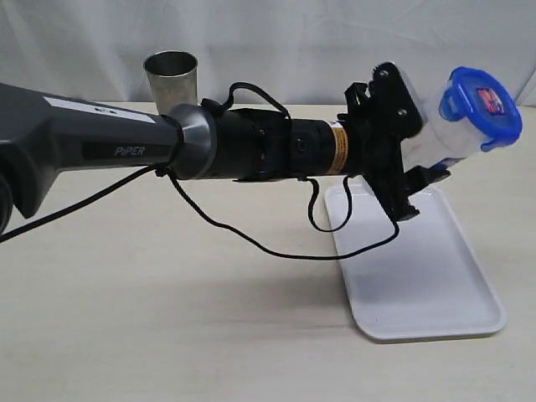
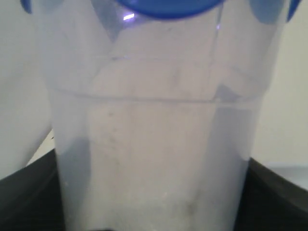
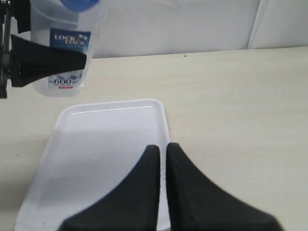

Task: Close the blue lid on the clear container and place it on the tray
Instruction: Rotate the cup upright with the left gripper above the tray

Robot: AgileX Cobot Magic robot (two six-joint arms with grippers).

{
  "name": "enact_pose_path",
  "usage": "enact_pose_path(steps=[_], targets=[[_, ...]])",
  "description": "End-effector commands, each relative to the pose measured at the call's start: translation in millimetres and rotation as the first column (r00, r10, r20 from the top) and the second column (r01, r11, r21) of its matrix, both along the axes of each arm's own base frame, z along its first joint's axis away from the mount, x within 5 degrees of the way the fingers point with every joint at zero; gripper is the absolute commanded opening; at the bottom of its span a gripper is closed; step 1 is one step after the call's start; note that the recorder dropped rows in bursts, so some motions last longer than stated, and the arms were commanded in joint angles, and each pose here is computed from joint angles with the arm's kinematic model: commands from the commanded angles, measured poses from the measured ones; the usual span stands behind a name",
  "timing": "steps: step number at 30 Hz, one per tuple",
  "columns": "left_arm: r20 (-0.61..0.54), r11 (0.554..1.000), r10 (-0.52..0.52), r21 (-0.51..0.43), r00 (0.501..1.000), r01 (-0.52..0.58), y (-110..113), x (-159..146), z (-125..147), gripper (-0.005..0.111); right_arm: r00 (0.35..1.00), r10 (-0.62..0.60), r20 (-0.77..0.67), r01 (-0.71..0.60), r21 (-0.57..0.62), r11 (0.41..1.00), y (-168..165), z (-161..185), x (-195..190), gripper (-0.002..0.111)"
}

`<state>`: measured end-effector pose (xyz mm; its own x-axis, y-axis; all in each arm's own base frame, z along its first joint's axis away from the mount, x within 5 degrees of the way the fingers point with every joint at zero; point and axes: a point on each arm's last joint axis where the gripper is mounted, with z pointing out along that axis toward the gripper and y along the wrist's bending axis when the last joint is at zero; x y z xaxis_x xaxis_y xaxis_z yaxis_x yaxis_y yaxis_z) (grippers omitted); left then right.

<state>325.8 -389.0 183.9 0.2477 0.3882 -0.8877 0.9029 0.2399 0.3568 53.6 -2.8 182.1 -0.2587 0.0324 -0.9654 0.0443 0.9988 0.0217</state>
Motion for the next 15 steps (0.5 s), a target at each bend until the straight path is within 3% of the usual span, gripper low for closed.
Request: enact_pose_path(steps=[1,10,15], targets=[[-0.181,0.965,-0.122,-0.253,0.976,0.074,-1.4,-0.1,1.6,0.000,1.000,-0.003,0.006,0.003,0.000,1.000,-0.1,0.0,-0.2,0.005],[-0.316,0.869,-0.267,-0.488,0.911,0.085,-9.3,0.8,-65.7,0.000,1.000,-0.003,0.006,0.003,0.000,1.000,-0.1,0.0,-0.2,0.005],[-0.314,0.855,-0.291,-0.509,0.904,0.098,-16.1,6.2,-89.4,0.000,1.000,-0.003,0.006,0.003,0.000,1.000,-0.1,0.0,-0.2,0.005]])
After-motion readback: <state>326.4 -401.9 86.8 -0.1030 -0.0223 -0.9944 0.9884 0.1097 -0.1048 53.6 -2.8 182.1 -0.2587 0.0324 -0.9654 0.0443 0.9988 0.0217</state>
